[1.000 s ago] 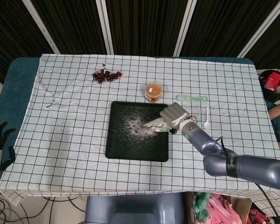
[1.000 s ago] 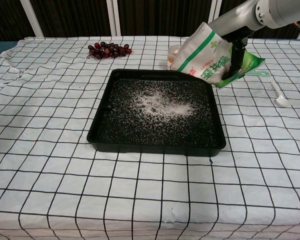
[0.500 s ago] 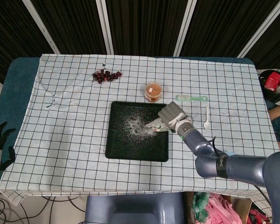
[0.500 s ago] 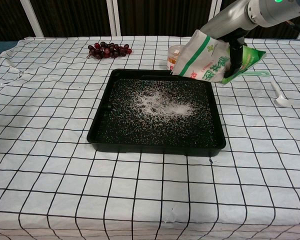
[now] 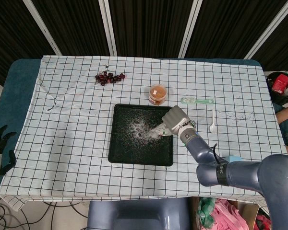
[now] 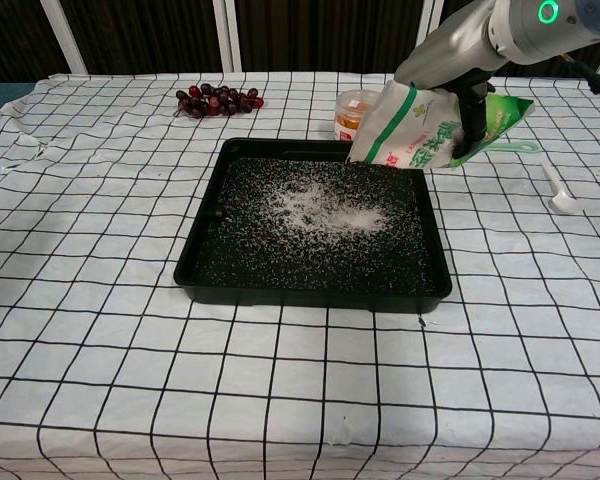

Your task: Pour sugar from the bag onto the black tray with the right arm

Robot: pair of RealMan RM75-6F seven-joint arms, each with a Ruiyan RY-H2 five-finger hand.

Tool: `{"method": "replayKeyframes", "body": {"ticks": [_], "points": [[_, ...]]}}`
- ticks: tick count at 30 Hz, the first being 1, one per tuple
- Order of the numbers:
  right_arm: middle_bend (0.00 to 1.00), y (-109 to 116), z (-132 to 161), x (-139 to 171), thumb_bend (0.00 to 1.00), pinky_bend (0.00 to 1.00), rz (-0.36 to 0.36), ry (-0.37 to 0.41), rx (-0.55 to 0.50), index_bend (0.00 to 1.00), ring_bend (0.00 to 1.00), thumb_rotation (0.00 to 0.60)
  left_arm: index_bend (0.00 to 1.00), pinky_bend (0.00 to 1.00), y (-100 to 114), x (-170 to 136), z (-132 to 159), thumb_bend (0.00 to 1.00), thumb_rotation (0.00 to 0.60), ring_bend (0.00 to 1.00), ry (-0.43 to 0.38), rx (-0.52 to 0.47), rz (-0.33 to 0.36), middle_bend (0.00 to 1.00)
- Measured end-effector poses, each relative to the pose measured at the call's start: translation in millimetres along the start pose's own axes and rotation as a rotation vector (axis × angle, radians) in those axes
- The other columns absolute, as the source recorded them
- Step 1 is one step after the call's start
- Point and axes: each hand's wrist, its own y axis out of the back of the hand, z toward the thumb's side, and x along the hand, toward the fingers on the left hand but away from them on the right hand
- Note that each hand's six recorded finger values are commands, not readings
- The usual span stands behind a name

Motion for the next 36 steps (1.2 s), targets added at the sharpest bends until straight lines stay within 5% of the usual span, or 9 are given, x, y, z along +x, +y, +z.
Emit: {"method": "replayKeyframes", "body": {"ticks": [10, 22, 27, 36], "points": [[0.45, 1.3, 2.8, 0.6, 0.45, 0.64, -0.027, -0.020, 0.095, 0.51, 0.57, 0.600, 0.20, 0.00, 0.4, 0.1, -0.1, 0.66, 0.600, 0.00, 0.002, -0.002, 0.001, 0.03], [0.46, 4.4, 5.6, 1.7, 0.45, 0.64, -0.045, -0.015, 0.026, 0.51, 0.57, 0.600, 0.20, 0.00, 1.2, 0.1, -0.4, 0.66, 0.600, 0.00, 0.001, -0.001, 0.003, 0.03], [0.46, 5.3, 7.0, 2.3, 0.45, 0.64, -0.056, 0.000, -0.139, 0.51, 0.57, 0.600, 0.20, 0.00, 1.1, 0.1, -0.4, 0.66, 0.600, 0.00, 0.001, 0.000, 0.003, 0.03], [0.44, -6.8, 0.1, 1.3, 0.45, 0.63, -0.124, 0.077, -0.637, 0.52, 0.56, 0.600, 0.20, 0.00, 1.2, -0.1, -0.9, 0.66, 0.600, 0.00, 0.003, 0.001, 0.004, 0.03]]}}
